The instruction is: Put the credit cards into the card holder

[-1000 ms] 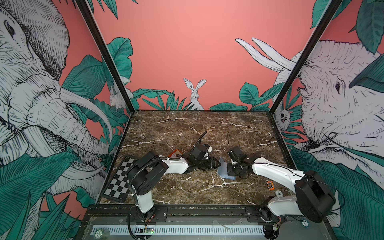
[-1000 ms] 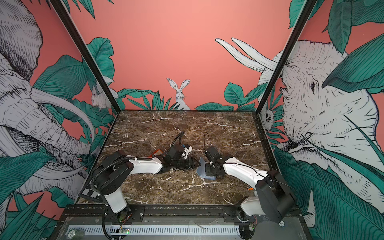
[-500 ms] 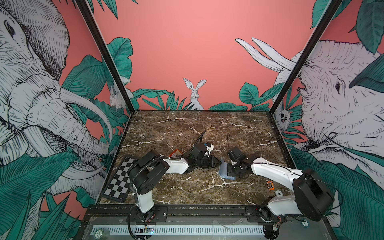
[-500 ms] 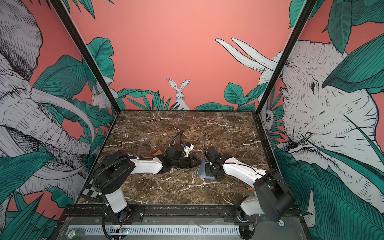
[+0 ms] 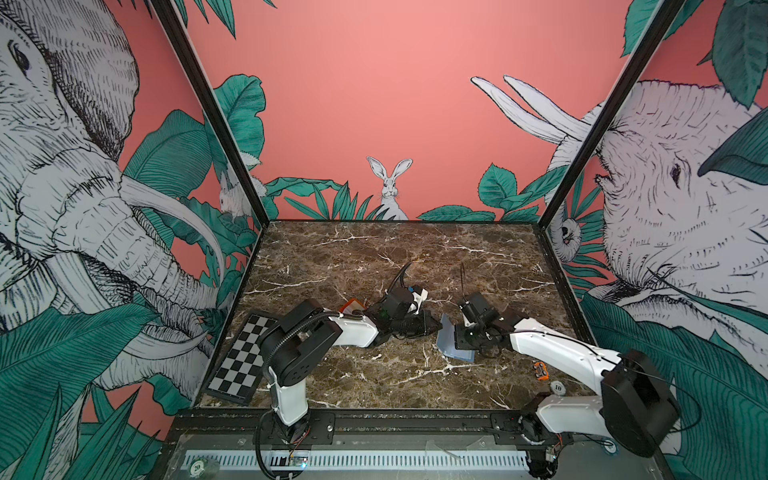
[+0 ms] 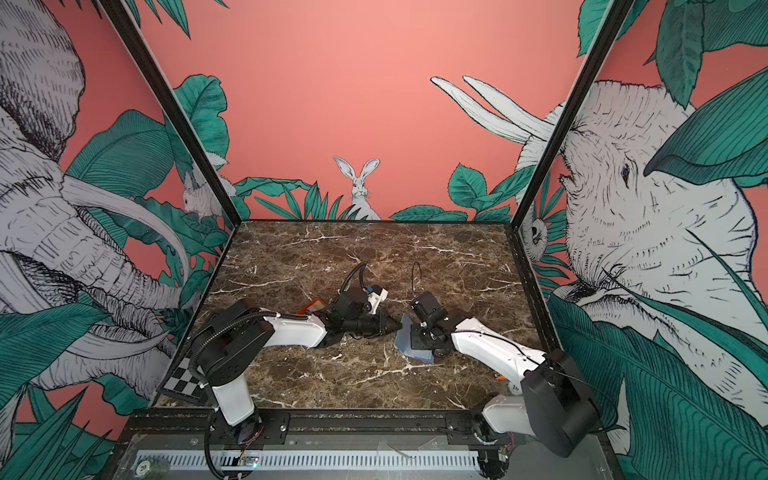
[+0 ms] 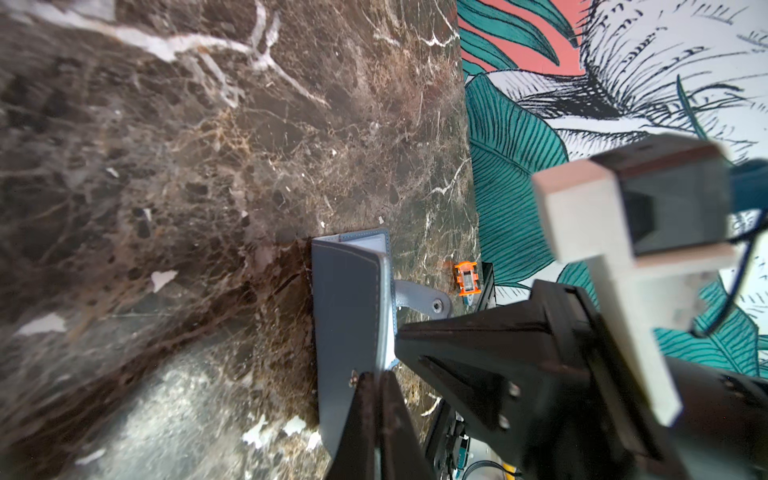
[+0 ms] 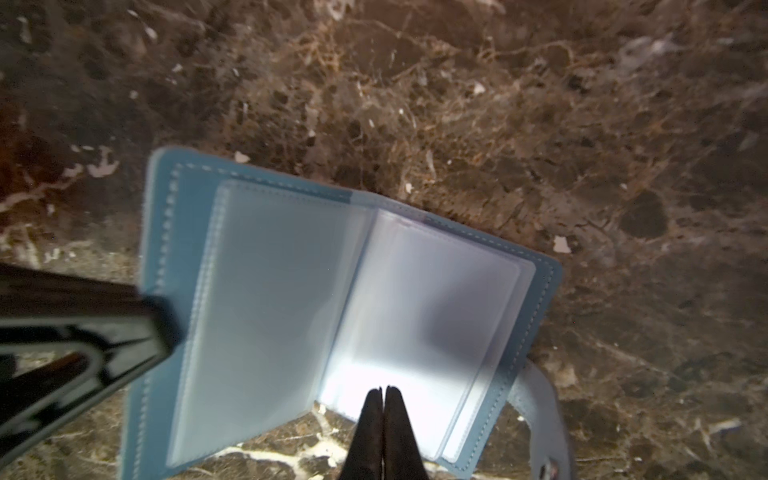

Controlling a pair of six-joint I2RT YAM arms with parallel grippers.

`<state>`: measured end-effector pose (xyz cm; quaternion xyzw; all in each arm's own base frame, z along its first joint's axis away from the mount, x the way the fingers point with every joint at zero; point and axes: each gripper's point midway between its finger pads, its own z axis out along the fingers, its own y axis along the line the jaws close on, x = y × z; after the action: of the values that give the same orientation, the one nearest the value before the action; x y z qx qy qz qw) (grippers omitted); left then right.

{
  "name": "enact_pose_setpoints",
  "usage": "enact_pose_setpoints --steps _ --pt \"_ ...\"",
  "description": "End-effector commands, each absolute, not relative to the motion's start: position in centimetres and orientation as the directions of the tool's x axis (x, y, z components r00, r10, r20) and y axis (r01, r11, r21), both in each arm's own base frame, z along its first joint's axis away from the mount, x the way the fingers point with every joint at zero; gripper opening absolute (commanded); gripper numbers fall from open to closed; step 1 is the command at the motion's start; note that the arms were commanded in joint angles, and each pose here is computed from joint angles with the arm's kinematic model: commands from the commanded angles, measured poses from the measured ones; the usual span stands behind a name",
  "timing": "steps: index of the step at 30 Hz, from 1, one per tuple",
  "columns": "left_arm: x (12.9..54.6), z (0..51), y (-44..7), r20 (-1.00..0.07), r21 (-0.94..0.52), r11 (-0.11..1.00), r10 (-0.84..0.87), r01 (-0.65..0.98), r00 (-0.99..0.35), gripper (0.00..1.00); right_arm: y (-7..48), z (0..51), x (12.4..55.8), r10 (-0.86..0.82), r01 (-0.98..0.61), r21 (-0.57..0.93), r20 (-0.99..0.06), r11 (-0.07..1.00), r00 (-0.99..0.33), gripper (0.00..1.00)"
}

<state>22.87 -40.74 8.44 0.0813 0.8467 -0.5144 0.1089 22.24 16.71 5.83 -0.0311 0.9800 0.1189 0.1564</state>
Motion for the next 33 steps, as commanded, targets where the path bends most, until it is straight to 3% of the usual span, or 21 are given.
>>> enact_pose_setpoints --steps 1,10,24,33 --pt "22.9 8.8 -40.7 -0.267 -0.866 0.434 0.015 0.247 -0.964 0.02 18.5 8.0 22.9 -0.002 -0.122 0.326 -0.346 0.937 -0.938 0.14" --pt "23.0 8.7 -40.8 -0.26 -0.875 0.428 -0.018 0.227 -0.965 0.0 21.3 8.9 23.0 0.004 -0.158 0.458 -0.335 0.875 -0.942 0.34" --pt "22.9 9.1 -41.0 -0.268 -0.872 0.43 -0.019 0.234 -0.963 0.0 21.2 7.1 22.7 -0.001 -0.13 0.44 -0.282 0.888 -0.96 0.38" --pt "22.8 9.1 -40.8 -0.272 -0.865 0.441 -0.015 0.238 -0.962 0.0 18.2 5.4 22.4 0.012 -0.066 0.29 -0.259 0.955 -0.966 0.39"
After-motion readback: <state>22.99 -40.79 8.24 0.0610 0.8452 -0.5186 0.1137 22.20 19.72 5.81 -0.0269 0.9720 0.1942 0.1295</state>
